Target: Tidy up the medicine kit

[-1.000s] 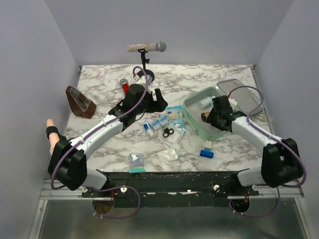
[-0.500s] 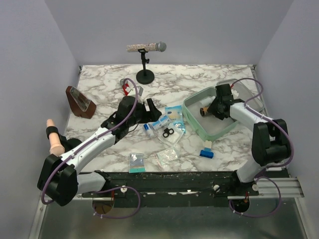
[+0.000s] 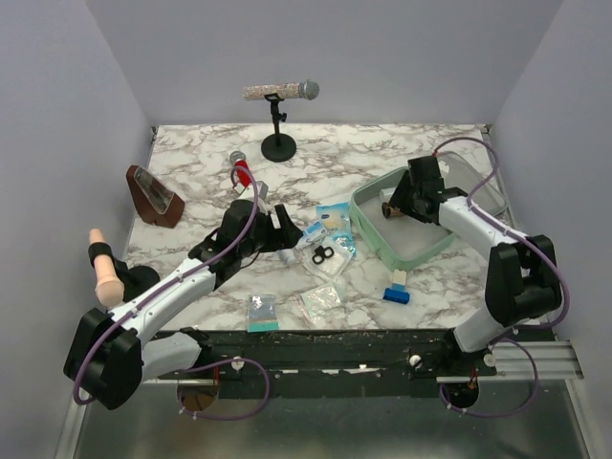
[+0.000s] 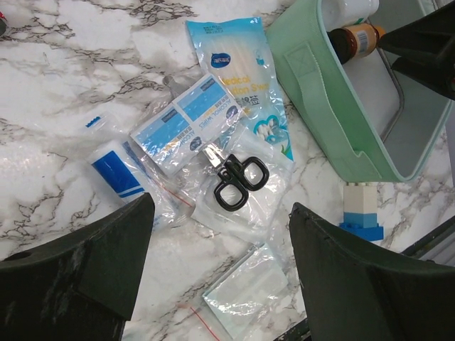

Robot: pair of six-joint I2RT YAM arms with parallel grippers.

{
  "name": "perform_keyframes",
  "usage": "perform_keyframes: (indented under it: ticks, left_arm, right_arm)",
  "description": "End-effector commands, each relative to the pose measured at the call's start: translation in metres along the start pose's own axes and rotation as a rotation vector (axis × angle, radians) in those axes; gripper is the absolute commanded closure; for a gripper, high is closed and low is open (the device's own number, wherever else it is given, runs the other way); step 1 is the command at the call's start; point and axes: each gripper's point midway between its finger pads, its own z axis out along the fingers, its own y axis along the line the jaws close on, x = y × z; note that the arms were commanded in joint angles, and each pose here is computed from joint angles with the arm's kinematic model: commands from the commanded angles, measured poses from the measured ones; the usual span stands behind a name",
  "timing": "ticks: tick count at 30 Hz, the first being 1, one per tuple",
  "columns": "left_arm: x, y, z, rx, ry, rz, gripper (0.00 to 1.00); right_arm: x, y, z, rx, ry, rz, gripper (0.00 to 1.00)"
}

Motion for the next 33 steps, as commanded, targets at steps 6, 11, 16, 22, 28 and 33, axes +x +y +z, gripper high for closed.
perform_keyframes:
  ticks: [6, 11, 16, 22, 28, 33]
  left_arm:
    - [0.000, 0.000, -0.001, -0.005, 0.004, -0.017, 0.14]
    - [0.000, 0.001, -0.002, -0.010, 0.000, -0.016, 0.14]
    - [0.001, 0.000, 0.000, -0.009, 0.007, -0.014, 0.14]
    - [0.003, 0.001, -0.001, -0.013, 0.012, -0.010, 0.14]
    - [0.007, 0.001, 0.001, -0.006, 0.025, -0.015, 0.14]
    - [0.009, -0.002, 0.001, 0.006, 0.025, -0.017, 0.14]
  right_arm:
    - [0.046, 0.012, 0.004, 0.044, 0.046, -0.297, 0.25]
    - [0.039, -0.016, 0.022, 0.235, 0.018, -0.342, 0.26]
    - [0.025, -0.015, 0.031, 0.277, -0.007, -0.334, 0.26]
    - [0.003, -0.016, 0.035, 0.301, -0.014, -0.315, 0.27]
    - [-0.003, -0.020, 0.025, 0.309, -0.030, -0.333, 0.28]
    - [-0.006, -0.009, 0.005, 0.229, -0.061, -0.333, 0.26]
